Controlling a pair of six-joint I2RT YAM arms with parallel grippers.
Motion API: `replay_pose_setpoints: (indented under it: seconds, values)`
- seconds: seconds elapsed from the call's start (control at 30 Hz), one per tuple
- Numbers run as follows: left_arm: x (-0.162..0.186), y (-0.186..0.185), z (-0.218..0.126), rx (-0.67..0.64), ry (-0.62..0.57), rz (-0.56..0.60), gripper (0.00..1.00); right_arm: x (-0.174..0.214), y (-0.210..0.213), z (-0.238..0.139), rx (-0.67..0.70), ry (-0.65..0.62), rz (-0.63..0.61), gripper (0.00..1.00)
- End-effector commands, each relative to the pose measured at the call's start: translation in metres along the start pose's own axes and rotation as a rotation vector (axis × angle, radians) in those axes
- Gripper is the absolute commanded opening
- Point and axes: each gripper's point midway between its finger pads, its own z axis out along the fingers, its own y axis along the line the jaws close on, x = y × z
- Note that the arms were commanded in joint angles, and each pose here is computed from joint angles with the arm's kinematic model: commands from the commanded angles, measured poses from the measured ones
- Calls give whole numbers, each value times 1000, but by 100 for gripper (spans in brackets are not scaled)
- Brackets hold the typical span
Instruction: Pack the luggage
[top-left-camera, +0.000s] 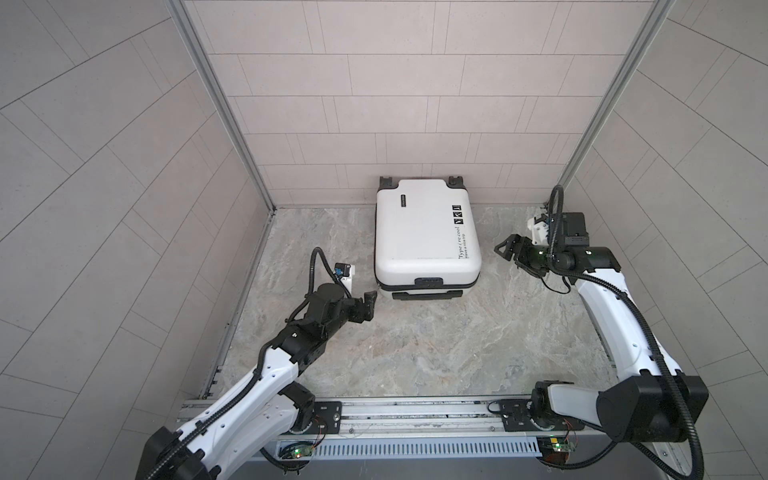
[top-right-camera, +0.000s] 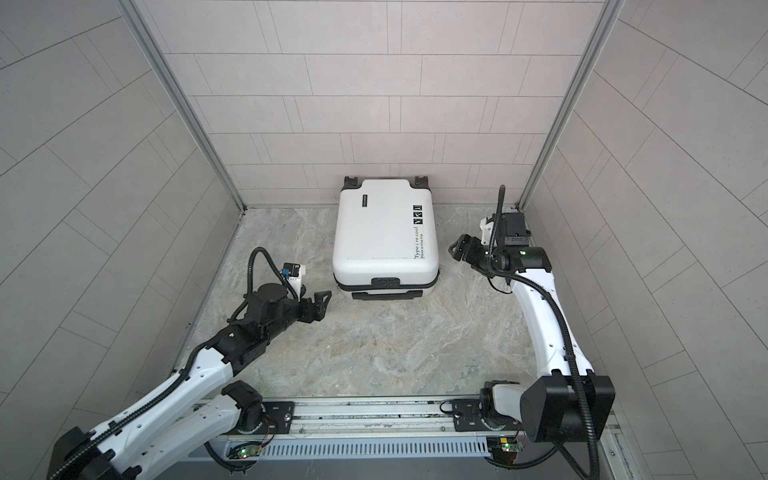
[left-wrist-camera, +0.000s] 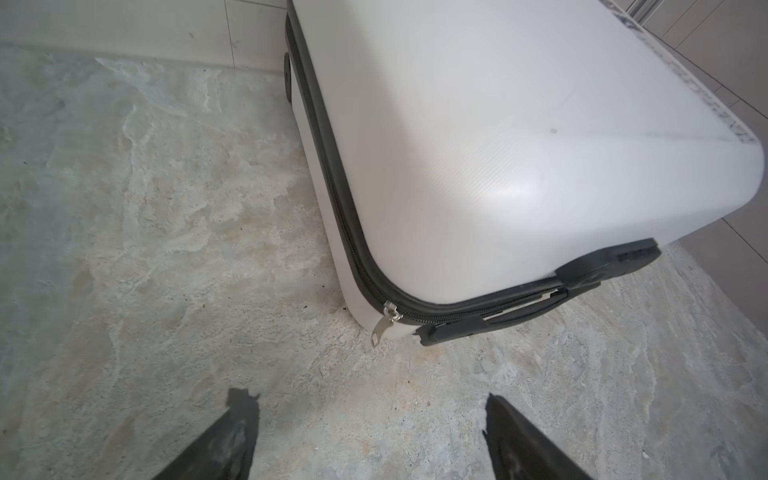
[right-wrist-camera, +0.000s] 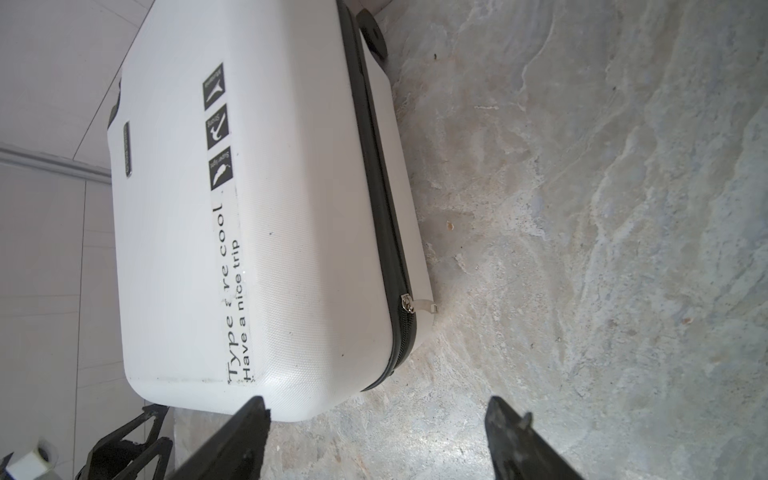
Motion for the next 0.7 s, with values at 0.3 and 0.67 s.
replay_pose_setpoints:
  seconds: [0.3, 0.67]
  values:
    - [-3, -20, 40, 117, -78, 67, 63, -8, 30, -30, -90, -184, -116, 80]
    - [8, -25, 77, 157, -100, 138, 55, -11, 32, -41, -103, -279, -136, 73]
